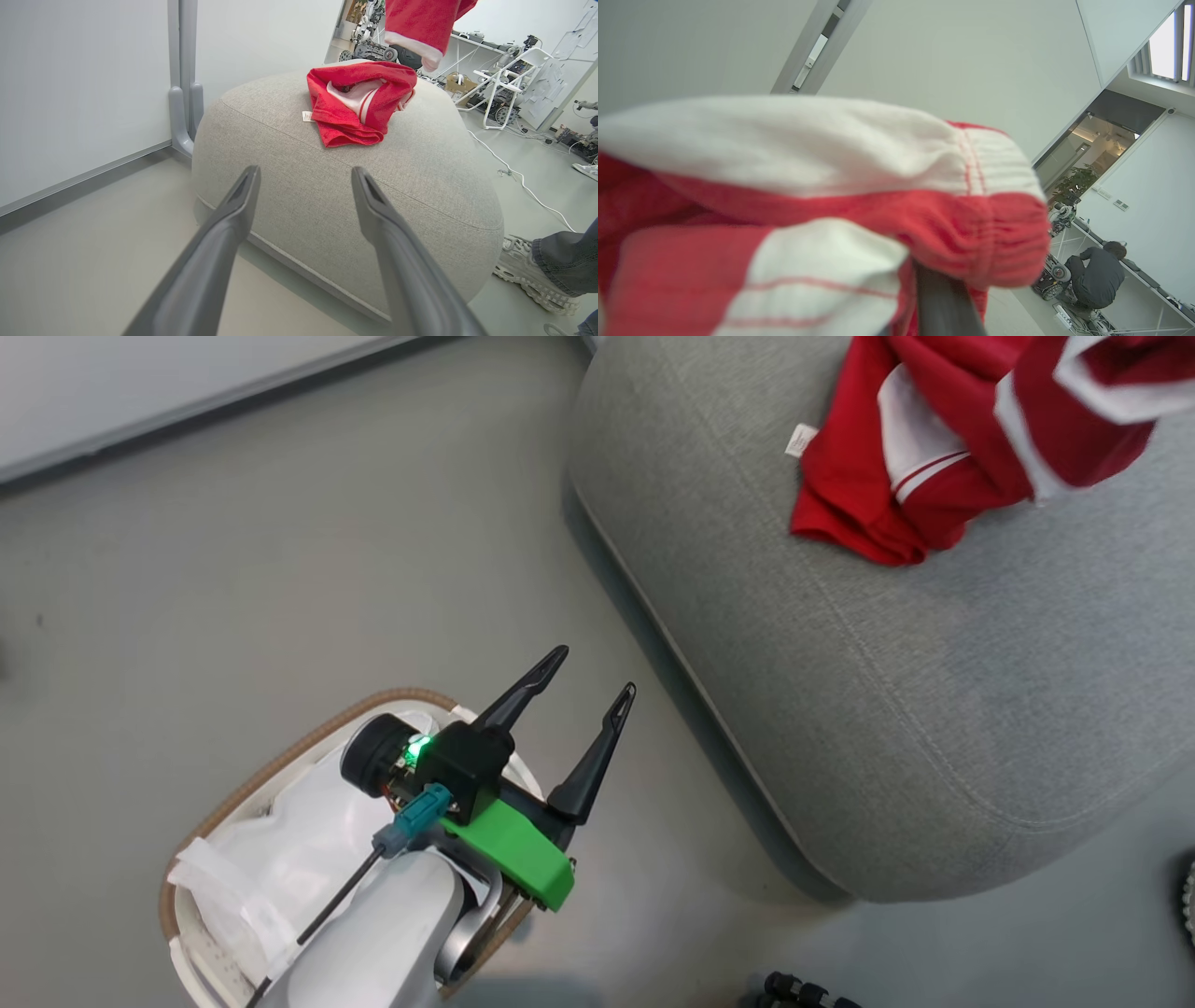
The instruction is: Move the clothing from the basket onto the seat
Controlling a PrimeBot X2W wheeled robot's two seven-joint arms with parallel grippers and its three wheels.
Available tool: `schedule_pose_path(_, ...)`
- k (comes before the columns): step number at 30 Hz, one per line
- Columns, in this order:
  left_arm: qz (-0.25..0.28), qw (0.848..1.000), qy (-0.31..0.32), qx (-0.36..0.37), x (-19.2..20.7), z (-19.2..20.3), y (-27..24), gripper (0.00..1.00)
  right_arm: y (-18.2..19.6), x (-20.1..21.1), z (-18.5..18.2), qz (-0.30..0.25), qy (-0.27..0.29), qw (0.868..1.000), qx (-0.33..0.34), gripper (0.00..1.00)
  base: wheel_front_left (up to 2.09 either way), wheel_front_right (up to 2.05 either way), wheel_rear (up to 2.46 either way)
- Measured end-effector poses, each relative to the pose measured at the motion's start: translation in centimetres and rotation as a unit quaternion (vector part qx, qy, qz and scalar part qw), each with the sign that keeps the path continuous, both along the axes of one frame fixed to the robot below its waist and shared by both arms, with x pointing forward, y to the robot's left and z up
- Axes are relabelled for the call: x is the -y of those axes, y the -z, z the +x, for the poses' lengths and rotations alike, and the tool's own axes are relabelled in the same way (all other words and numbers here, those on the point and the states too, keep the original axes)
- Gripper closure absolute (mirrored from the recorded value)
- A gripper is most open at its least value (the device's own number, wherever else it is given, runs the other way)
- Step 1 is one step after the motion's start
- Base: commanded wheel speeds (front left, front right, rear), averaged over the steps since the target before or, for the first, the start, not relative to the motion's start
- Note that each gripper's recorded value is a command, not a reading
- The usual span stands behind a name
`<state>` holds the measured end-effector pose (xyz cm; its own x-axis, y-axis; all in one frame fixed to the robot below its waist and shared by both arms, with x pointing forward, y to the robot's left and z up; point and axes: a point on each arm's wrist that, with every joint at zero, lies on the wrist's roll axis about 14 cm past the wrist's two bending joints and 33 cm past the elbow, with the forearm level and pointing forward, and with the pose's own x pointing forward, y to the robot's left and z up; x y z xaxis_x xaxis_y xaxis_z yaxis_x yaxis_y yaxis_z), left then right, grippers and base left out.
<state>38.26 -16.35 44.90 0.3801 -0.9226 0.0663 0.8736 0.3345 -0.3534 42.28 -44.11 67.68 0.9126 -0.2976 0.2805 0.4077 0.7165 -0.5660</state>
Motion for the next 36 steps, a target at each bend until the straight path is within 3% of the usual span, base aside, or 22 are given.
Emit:
schedule_pose_path(7, 0.014, 1.000, -0.017, -0.021, -1.5, 2.4, 3.4, 0.00, 2.7, 3.1, 3.6, 0.013, 0.041, 0.998, -0.039, 1.00, 0.00, 0.00, 0.00)
schedule_pose_path(14, 0.029, 0.998, -0.039, -0.049, -3.4, 4.2, 6.9, 0.00, 10.3, 5.1, 6.3, 0.077, 0.084, 0.987, -0.111, 1.00, 0.00, 0.00, 0.00)
schedule_pose_path(20, 0.048, 0.993, -0.072, -0.079, -5.8, 5.3, 10.2, 0.00, 19.7, 4.7, 7.1, 0.155, 0.119, 0.959, -0.207, 1.00, 0.00, 0.00, 0.00)
schedule_pose_path(27, 0.061, 0.988, -0.098, -0.100, -7.6, 5.7, 12.2, 0.00, 25.8, 4.6, 6.8, 0.212, 0.158, 0.924, -0.277, 1.00, 0.00, 0.00, 0.00)
schedule_pose_path(28, 0.062, 0.988, -0.100, -0.102, -7.8, 5.8, 12.3, 0.00, 25.9, 4.6, 6.9, 0.214, 0.159, 0.923, -0.277, 0.74, 0.00, 0.00, 0.00)
schedule_pose_path(30, 0.060, 0.988, -0.103, -0.102, -7.8, 5.9, 12.2, 0.00, 25.9, 4.5, 6.9, 0.212, 0.159, 0.923, -0.278, 0.00, 0.00, 0.00, 0.00)
schedule_pose_path(36, 0.051, 0.989, -0.105, -0.093, -7.4, 5.8, 10.6, 0.00, 24.6, 4.9, 6.1, 0.212, 0.164, 0.927, -0.263, 0.00, 0.00, 0.00, 0.00)
